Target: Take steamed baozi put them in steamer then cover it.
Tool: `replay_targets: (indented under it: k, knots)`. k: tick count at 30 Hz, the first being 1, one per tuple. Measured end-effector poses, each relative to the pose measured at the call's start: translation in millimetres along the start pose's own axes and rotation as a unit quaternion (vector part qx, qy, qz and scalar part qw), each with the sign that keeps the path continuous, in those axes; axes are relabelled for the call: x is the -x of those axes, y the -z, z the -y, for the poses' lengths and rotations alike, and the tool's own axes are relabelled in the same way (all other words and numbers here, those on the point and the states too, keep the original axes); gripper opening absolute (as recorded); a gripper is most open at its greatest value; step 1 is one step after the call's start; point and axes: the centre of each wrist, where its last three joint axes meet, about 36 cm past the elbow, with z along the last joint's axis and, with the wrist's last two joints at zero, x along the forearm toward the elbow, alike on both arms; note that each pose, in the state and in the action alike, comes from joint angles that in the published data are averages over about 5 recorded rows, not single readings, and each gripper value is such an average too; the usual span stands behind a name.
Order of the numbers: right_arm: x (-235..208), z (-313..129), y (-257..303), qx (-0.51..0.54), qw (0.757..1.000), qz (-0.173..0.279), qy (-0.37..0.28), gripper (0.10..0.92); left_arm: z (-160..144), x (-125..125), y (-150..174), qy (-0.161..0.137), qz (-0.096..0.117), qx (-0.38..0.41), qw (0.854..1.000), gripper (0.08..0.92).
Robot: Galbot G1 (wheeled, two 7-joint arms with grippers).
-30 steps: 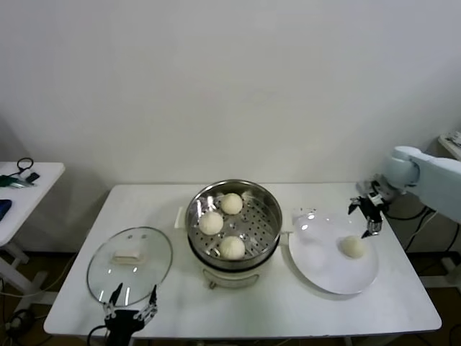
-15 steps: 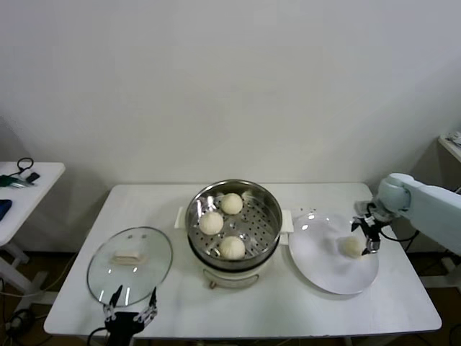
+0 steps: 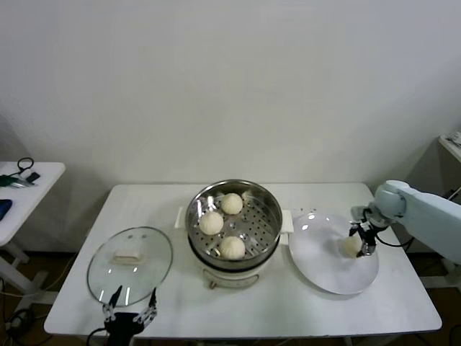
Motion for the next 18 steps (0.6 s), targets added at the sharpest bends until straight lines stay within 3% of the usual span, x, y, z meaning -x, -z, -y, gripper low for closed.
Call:
replay_targets:
  k: [9,18]
  knots:
    - [-78.1,21.3,35.1,-0.021,0.999,0.014,-0.026,0.704,1.6,-1.8,3.9,-0.003,0.002,0.004,1.0,0.823]
    - [-209.3,32.1,143.7,-0.069,0.993,0.076,-0.065,0.705,-0.3,-3.2,8.4,-0.008,0.007,0.01,1.0,0.823]
